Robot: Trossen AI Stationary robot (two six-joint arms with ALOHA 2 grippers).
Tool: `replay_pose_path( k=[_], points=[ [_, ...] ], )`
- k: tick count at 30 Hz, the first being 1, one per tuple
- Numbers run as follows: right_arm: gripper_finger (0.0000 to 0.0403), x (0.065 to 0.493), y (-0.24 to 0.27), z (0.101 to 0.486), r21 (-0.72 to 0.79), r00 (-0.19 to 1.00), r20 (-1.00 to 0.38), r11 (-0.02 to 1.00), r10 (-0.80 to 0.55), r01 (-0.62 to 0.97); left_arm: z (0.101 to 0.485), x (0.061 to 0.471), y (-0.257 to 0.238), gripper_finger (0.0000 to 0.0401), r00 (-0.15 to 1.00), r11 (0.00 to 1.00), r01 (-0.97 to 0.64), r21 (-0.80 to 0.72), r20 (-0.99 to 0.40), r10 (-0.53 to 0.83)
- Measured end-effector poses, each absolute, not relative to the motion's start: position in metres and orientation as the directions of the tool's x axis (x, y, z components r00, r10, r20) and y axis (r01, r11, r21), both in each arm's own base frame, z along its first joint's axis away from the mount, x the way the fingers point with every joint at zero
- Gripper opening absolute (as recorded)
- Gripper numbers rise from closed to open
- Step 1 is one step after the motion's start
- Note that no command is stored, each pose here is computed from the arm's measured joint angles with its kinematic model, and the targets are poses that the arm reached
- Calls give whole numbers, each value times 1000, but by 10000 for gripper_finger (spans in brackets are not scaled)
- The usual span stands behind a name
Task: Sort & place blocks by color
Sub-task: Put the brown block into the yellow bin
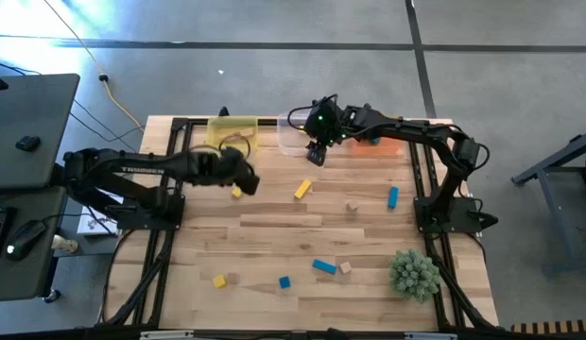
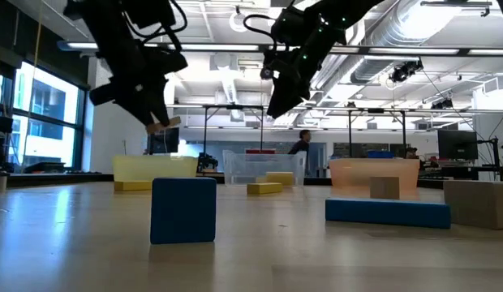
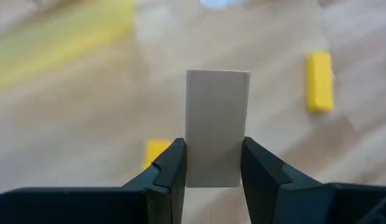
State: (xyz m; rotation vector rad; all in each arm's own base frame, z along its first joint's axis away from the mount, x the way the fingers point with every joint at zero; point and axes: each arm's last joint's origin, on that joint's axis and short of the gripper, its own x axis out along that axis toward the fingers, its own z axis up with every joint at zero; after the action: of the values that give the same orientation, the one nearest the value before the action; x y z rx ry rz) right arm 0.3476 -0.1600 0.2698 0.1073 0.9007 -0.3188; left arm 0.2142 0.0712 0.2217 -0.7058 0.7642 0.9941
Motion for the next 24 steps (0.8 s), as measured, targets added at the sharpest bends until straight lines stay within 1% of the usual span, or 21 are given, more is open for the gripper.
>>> replay_pose_path(
  k=[6, 17, 22, 24],
  points=[
    [183, 347, -170, 273, -78, 608, -752, 950, -256, 304, 227, 204, 115, 97, 325, 333, -930, -156, -770, 548],
    [183, 344, -182, 275, -95, 623, -729, 943, -285, 320, 235, 170, 174, 98, 232, 218, -970, -110, -698, 678],
    [183, 344, -182, 275, -90, 624, -728, 941, -285, 325, 238, 157, 192, 98, 233, 199, -971, -128, -669, 705],
    [183, 344, -182, 275, -64, 624, -728, 934, -284, 351, 239, 153, 197, 98, 238, 204, -970, -130, -663, 710]
  ],
)
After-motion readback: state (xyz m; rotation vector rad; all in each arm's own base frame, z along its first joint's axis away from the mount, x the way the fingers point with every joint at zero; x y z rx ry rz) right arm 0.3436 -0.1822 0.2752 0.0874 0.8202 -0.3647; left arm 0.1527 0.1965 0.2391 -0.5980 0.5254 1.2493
